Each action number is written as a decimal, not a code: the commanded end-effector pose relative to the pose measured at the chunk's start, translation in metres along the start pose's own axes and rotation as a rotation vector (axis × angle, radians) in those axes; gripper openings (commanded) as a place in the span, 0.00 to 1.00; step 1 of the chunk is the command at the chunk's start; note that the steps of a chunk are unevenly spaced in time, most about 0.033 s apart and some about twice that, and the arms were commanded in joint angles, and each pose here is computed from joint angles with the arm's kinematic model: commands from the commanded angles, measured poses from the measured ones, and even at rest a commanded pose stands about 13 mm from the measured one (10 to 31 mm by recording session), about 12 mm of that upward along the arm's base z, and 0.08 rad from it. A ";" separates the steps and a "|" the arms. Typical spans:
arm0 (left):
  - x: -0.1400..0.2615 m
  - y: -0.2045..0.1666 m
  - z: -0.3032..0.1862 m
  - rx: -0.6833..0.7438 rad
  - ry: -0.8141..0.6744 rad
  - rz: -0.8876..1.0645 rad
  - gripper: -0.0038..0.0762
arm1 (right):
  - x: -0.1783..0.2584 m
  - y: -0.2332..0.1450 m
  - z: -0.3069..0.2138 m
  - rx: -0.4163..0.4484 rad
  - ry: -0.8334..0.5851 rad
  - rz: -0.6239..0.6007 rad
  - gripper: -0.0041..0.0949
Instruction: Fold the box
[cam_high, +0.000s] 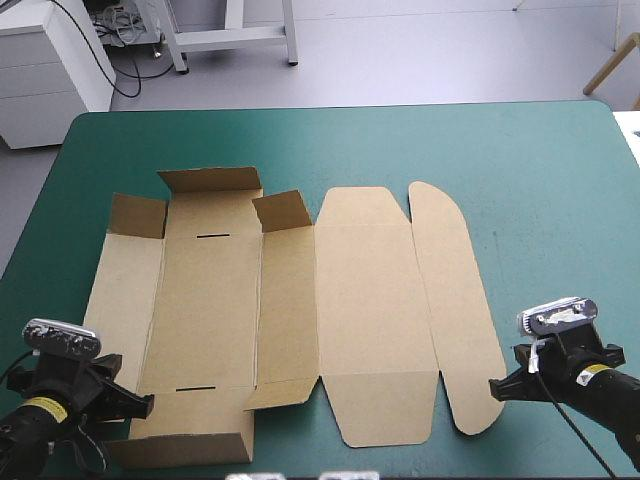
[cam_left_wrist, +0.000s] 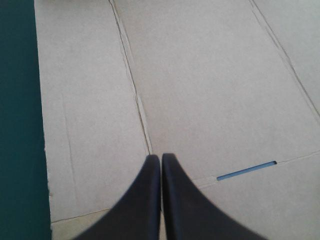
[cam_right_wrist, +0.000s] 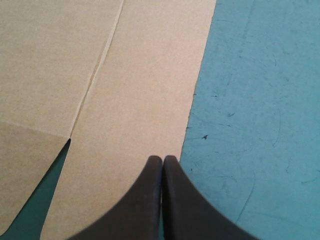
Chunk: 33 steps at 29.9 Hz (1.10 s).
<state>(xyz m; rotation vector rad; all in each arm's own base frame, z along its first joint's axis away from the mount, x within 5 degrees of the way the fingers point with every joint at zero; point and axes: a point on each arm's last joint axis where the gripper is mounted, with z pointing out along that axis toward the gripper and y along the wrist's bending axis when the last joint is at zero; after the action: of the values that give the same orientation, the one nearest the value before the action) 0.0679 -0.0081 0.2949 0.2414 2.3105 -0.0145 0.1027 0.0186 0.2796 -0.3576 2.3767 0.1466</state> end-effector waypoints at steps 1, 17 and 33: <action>-0.024 0.001 0.001 0.007 -0.034 -0.035 0.04 | -0.010 -0.002 -0.004 0.018 -0.077 0.004 0.02; -0.104 0.001 0.063 0.085 0.151 -0.111 0.04 | -0.010 -0.002 -0.003 0.023 -0.085 0.001 0.02; -0.116 0.121 0.063 -0.108 0.124 -0.590 0.04 | -0.010 -0.002 -0.003 0.023 -0.087 0.001 0.02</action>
<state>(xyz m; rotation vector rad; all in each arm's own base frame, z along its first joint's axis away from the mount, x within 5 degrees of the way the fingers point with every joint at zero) 0.2212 0.0696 0.3284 -0.4549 2.4870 -0.1809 0.1038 0.0184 0.2779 -0.3580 2.3647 0.1410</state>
